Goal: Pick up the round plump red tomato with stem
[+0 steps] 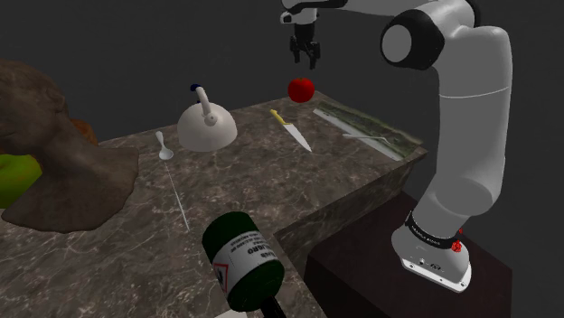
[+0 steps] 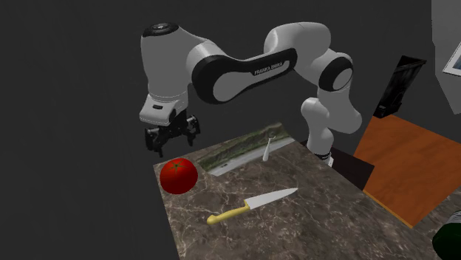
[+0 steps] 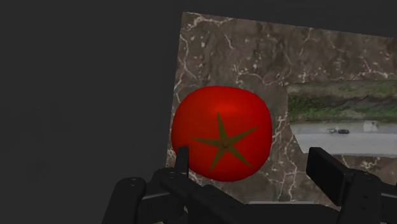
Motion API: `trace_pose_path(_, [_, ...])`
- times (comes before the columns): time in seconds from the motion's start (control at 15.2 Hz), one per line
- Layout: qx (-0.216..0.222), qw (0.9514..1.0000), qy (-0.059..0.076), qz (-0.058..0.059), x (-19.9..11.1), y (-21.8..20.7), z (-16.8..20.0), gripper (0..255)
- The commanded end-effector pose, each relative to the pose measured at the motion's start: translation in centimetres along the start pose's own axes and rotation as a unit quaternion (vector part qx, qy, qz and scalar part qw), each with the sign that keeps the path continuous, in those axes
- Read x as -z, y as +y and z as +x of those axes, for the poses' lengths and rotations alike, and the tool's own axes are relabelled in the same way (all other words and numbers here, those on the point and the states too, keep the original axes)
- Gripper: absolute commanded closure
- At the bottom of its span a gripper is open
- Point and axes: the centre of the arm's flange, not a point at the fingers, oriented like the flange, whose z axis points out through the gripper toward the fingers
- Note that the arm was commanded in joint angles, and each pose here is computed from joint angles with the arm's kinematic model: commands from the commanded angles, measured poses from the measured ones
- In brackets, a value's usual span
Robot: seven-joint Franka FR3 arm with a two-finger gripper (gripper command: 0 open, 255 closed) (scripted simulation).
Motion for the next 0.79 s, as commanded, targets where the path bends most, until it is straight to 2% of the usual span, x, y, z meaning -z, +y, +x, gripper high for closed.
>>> trace_pose_path(0.0, [0.015, 0.9999, 0.001, -0.003, -0.7, 0.9, 0.4, 0])
trace_pose_path(0.53, [0.015, 0.9999, 0.001, -0.003, -4.1, 0.8, 0.9, 0])
trace_pose_path(0.59, [0.015, 0.9999, 0.000, -0.003, -4.1, 0.8, 0.9, 255])
trace_pose_path(0.73, [0.015, 0.9999, 0.001, -0.003, -4.1, 0.8, 0.9, 255])
